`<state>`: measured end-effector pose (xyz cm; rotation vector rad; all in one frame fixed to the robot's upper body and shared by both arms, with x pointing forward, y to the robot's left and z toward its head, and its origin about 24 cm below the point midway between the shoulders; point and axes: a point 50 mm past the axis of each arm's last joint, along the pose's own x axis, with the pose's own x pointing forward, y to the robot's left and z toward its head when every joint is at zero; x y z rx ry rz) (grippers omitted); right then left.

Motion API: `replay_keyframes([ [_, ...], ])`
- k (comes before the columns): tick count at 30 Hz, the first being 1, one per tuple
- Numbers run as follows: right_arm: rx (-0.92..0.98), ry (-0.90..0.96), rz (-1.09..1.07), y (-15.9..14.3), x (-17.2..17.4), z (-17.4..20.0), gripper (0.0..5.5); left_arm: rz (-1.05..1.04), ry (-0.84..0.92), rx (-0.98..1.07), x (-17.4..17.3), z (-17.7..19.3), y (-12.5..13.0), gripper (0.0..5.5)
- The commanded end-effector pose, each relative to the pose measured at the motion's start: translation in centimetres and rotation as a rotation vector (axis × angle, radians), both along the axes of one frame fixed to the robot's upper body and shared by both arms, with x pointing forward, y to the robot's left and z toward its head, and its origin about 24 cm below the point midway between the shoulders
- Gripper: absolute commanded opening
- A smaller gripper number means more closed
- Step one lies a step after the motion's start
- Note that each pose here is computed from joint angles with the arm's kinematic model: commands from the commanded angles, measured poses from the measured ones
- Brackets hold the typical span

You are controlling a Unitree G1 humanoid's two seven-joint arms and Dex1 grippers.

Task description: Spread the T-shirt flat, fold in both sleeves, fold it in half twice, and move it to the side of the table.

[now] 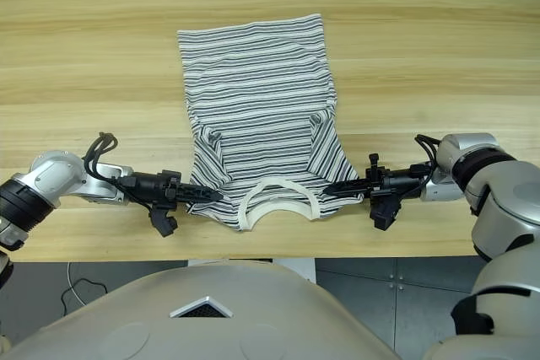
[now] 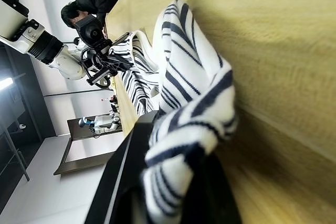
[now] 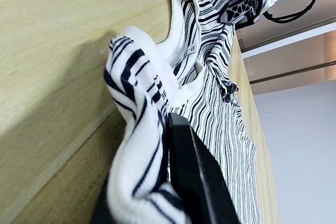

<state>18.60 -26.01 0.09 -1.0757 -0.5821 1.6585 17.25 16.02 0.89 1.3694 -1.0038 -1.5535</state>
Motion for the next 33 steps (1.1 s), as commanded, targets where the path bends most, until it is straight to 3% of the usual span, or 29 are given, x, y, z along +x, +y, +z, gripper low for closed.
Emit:
replay_keyframes([
  [1, -0.062, -0.043, 0.116, 1.0, -1.1, -2.5, 0.10, -0.004, 0.079, 0.138, -2.1, -2.6, 1.2, 0.11],
  [9, -0.065, -0.042, 0.124, 0.9, -1.1, -2.5, 0.10, -0.011, 0.127, 0.158, -2.8, -2.9, 1.3, 0.11],
  [23, -0.007, -0.061, 0.348, 0.5, -2.8, -2.6, 0.10, -0.076, 0.330, 0.164, -8.4, -3.3, 1.7, 0.11],
  [28, 0.050, -0.085, 0.325, 1.0, -2.1, -1.7, 0.10, -0.013, 0.295, 0.124, -7.5, -3.0, 1.8, 0.11],
  [33, 0.195, -0.239, 0.198, 4.0, 2.8, 1.3, 0.10, 0.171, 0.274, -0.064, -3.8, -1.5, 0.7, 0.11],
])
